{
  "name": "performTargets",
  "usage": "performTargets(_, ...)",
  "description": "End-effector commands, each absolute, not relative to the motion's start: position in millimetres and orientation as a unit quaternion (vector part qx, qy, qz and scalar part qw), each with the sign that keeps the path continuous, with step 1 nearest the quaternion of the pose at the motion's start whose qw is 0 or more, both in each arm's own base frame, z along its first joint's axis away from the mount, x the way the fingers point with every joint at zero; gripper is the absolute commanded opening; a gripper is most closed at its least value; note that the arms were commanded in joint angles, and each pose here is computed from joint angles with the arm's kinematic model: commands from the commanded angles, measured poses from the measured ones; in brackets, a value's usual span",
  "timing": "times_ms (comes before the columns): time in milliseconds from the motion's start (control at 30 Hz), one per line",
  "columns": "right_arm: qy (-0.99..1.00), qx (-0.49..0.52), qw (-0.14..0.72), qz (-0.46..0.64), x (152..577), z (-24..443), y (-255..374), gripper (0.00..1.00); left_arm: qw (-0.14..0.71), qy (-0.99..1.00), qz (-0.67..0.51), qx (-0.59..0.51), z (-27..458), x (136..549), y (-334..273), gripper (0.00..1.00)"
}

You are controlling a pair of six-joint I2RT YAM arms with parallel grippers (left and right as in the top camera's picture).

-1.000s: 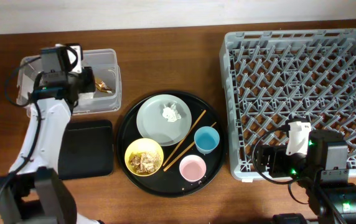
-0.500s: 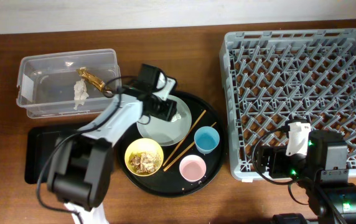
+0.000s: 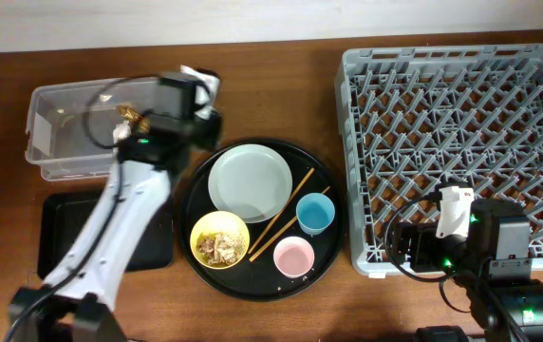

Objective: Sort waste into correct bins and load items into the dishwasher rack
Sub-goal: 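Grasp the white tissue with left gripper and drop it in clear bin, then grasp the yellow bowl with left gripper and tip scraps onto black tray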

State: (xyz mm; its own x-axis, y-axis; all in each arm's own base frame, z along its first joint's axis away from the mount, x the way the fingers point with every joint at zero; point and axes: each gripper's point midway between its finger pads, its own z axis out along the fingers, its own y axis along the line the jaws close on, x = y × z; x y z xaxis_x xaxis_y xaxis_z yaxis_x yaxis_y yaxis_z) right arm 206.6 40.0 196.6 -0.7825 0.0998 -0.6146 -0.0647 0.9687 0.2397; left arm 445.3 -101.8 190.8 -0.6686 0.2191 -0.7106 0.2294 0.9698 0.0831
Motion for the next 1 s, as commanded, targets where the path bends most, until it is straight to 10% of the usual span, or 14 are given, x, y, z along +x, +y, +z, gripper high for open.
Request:
performTargets(0, 0.933, 0.009, 0.335, 0.129, 207, 201, 42, 0.99, 0.374, 0.926, 0.045, 0.019, 178, 458, -12, 0.00)
performTargets(67, 0.933, 0.009, 0.335, 0.129, 207, 201, 42, 0.99, 0.349, 0.934, 0.062, -0.038, 154, 462, 43, 0.06)
performTargets(167, 0.933, 0.009, 0.335, 0.129, 207, 201, 42, 0.99, 0.339, 0.936, 0.072, -0.063, 144, 462, 68, 0.56)
performTargets(367, 0.933, 0.009, 0.335, 0.129, 207, 201, 42, 0.99, 0.331, 0.944, 0.005, -0.007, 196, 410, 11, 0.64)
performTargets(633, 0.935, 0.010, 0.329, 0.129, 205, 199, 42, 0.99, 0.088, 0.984, -0.136, 0.078, 125, 288, -144, 0.63)
performTargets(967, 0.936, 0.010, 0.328, 0.129, 204, 199, 42, 0.99, -0.027, 0.989, -0.093, 0.114, 24, 241, -180, 0.53)
